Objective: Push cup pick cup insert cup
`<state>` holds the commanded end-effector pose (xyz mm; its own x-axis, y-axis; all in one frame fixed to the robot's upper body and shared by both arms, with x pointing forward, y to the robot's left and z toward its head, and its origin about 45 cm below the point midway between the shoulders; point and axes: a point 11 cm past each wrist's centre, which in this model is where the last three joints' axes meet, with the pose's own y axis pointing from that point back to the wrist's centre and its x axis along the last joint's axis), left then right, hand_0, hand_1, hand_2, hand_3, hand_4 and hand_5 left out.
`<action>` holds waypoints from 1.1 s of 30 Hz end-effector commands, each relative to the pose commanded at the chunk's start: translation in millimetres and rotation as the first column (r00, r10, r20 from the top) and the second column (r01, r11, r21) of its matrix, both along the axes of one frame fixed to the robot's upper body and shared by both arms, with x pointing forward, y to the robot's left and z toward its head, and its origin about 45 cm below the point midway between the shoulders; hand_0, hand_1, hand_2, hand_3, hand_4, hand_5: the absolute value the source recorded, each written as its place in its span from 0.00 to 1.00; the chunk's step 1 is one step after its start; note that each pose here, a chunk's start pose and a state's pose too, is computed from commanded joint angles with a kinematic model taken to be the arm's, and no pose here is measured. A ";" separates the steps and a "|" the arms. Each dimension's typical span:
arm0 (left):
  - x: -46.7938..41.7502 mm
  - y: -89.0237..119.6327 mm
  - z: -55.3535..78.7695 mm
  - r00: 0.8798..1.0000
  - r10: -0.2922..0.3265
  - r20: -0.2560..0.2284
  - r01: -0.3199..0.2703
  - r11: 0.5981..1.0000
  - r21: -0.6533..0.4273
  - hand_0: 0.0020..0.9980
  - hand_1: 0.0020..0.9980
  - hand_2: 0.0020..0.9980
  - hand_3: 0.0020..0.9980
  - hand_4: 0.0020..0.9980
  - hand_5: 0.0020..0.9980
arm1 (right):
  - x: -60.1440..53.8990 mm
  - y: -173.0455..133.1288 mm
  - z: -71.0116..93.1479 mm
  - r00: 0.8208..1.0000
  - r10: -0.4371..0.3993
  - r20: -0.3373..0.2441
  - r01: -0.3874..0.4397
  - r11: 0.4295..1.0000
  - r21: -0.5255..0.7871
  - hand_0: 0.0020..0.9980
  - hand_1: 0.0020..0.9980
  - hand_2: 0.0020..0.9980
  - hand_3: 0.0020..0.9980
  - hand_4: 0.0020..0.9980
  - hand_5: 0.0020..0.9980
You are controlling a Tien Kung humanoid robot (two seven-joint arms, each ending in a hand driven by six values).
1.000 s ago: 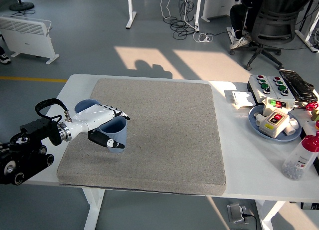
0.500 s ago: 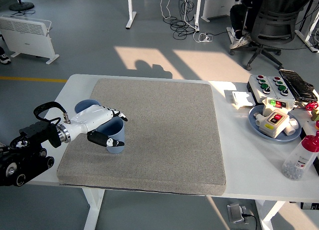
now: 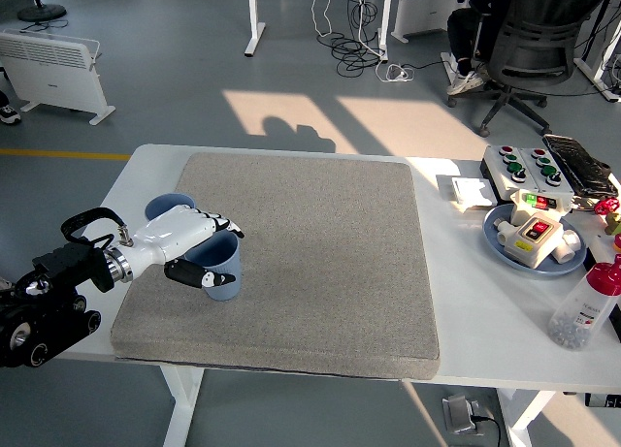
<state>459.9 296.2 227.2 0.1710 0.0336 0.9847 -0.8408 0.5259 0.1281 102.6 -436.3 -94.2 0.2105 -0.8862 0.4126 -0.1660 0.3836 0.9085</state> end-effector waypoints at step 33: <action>-11.7 -11.1 8.8 0.998 -0.045 -0.035 0.043 0.998 -0.055 0.18 0.44 0.49 0.49 0.65 0.42 | -1.0 -2.1 0.5 1.000 -0.009 0.005 0.009 1.000 -0.004 0.74 0.68 0.66 0.59 0.17 0.38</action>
<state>448.1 285.1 236.0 0.2092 0.0787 0.9747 -0.8122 0.5691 0.1284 101.6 -438.4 -93.7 0.2000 -0.8865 0.4172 -0.1670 0.3887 0.9061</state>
